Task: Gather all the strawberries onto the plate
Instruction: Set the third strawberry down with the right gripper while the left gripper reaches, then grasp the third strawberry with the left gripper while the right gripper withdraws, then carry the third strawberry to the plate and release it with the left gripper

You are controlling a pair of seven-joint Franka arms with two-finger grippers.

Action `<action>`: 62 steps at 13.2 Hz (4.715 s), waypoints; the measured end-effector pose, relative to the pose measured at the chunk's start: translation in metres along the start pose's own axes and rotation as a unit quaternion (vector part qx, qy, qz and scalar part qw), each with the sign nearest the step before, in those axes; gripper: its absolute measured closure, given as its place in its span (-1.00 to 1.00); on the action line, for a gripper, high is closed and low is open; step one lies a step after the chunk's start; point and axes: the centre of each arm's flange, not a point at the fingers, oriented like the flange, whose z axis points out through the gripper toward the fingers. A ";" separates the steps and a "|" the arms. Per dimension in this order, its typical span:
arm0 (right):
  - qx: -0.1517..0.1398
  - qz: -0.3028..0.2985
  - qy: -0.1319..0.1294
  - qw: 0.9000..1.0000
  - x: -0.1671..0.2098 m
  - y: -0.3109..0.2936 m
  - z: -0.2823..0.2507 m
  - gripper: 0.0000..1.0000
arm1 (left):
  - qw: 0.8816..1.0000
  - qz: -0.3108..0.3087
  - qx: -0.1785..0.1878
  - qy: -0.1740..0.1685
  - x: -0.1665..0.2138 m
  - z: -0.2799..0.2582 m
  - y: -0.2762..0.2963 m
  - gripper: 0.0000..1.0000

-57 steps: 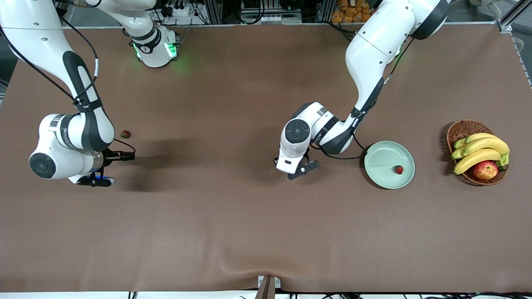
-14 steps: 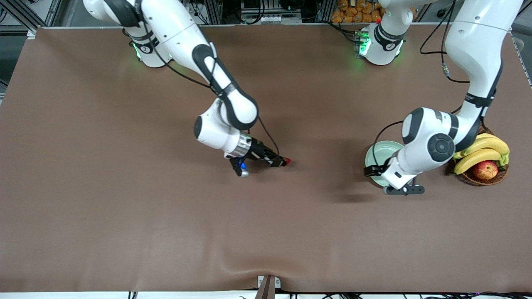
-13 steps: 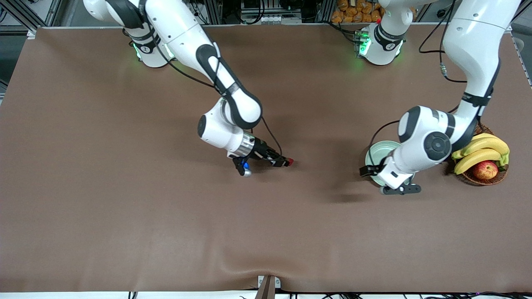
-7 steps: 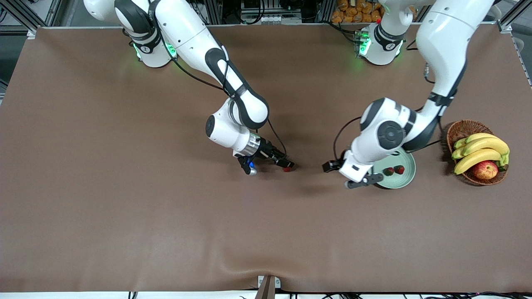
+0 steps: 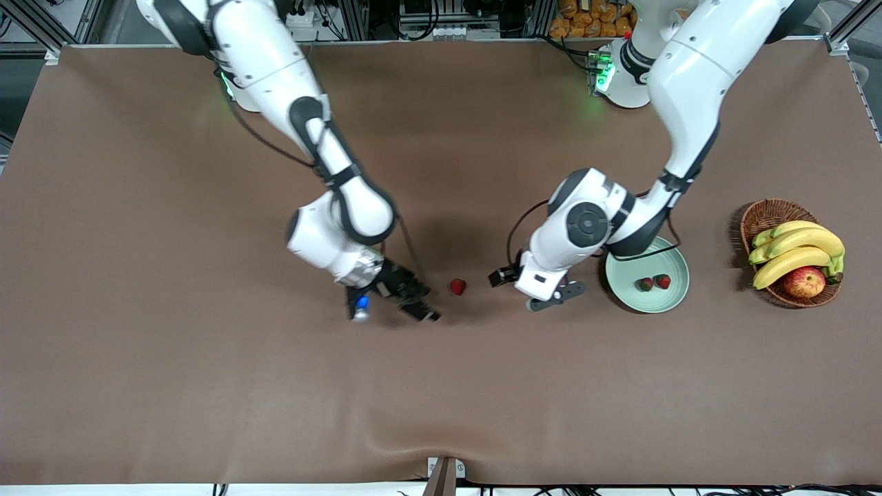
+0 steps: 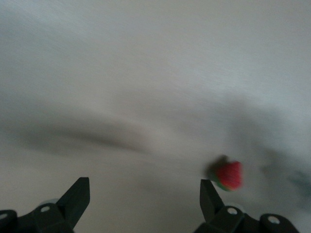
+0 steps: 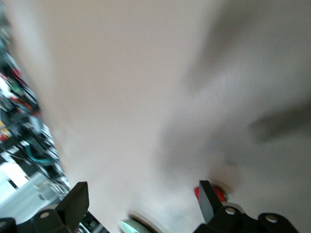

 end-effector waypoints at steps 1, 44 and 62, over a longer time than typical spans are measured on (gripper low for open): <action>0.003 0.007 0.001 1.000 0.011 -0.003 -0.016 -1.00 | 1.000 -0.008 -0.008 0.001 -0.004 0.002 0.013 -1.00; -0.409 -0.398 0.006 0.821 0.090 -0.103 -0.552 -1.00 | 0.956 0.223 0.179 -0.062 0.113 -0.050 -0.235 0.03; -0.453 -0.398 -0.017 0.797 0.079 -0.098 -0.546 -1.00 | 0.977 0.169 0.123 0.040 0.042 -0.443 -0.176 -1.00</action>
